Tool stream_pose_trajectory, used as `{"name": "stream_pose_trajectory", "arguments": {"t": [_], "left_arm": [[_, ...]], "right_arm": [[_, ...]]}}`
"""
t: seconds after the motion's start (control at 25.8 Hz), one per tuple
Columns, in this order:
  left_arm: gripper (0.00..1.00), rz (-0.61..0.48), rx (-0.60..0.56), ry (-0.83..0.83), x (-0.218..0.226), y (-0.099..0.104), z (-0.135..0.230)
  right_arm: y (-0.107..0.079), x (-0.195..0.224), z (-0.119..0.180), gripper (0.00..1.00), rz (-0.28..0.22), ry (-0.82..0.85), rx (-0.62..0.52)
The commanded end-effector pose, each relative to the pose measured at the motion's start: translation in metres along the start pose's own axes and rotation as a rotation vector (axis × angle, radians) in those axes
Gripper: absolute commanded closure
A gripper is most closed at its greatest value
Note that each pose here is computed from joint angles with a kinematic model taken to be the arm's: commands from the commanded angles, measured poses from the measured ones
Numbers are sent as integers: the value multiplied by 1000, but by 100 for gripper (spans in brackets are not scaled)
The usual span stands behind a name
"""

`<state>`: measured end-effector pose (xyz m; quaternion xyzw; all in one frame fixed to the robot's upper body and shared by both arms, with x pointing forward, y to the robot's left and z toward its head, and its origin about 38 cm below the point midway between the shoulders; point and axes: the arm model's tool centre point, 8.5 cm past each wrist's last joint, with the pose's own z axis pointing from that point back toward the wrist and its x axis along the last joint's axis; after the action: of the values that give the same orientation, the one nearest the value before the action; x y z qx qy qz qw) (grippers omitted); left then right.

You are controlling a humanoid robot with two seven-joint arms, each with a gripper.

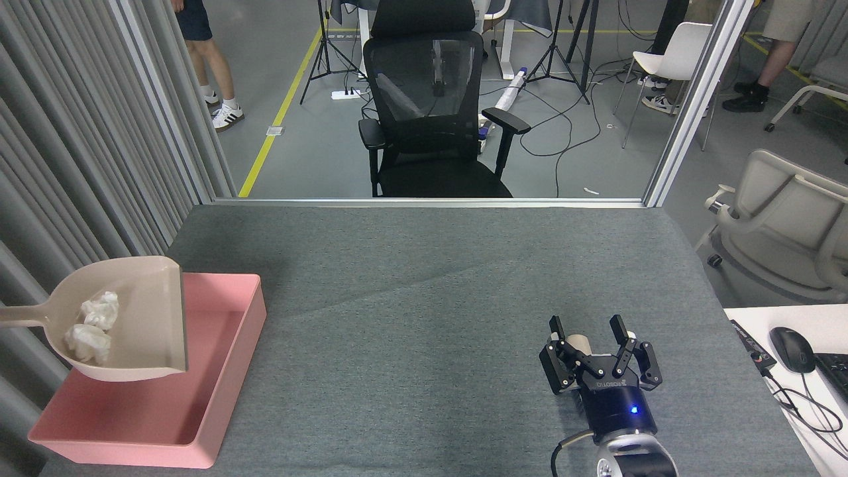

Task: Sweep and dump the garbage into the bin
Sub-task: 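Tilt the dustpan over the pink bin with the left gripper, then bring the empty dustpan back and lower it onto the table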

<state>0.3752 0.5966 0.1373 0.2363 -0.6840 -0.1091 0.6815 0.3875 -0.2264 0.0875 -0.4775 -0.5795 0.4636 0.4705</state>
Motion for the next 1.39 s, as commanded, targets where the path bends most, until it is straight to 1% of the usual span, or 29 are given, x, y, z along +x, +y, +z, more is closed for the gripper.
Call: {"name": "stream_pose_trajectory", "arguments": {"t": [0.0,0.12,0.19,0.27,0.39,0.46,0.66,0.77,0.89,1.08,1.2,1.24,1.35], "left_arm": [[94,-26,35,-7,-2,23,0],[94,-68,51,-24,-2,41,5],[94,-98,42,-32,-1,44,6],[94,-146,25,-39,0,43,5],[94,-250,-14,-64,3,36,3],[94,-310,-16,-77,8,34,-1],[94,-408,-28,-95,25,34,-15],[94,-466,-18,-123,41,35,-27],[93,-517,-31,-129,46,32,-30],[93,-522,-32,-129,47,33,-30],[93,-489,-17,-113,45,36,-29],[93,-460,-3,-106,44,36,-29],[93,-314,46,-108,51,41,-33]], "right_arm": [[2,3,2,1,-5,-2,6],[4,3,4,1,-6,-1,10],[5,3,4,1,-7,-1,12],[5,3,5,1,-8,0,13],[4,7,4,1,-16,1,8],[4,9,3,1,-23,0,4],[5,13,4,1,-35,4,5],[4,13,3,1,-34,8,1],[3,14,2,1,-34,8,0],[4,14,3,1,-35,10,1],[4,14,3,1,-34,8,1],[4,13,3,1,-32,9,2],[4,11,3,1,-26,8,4]]}}
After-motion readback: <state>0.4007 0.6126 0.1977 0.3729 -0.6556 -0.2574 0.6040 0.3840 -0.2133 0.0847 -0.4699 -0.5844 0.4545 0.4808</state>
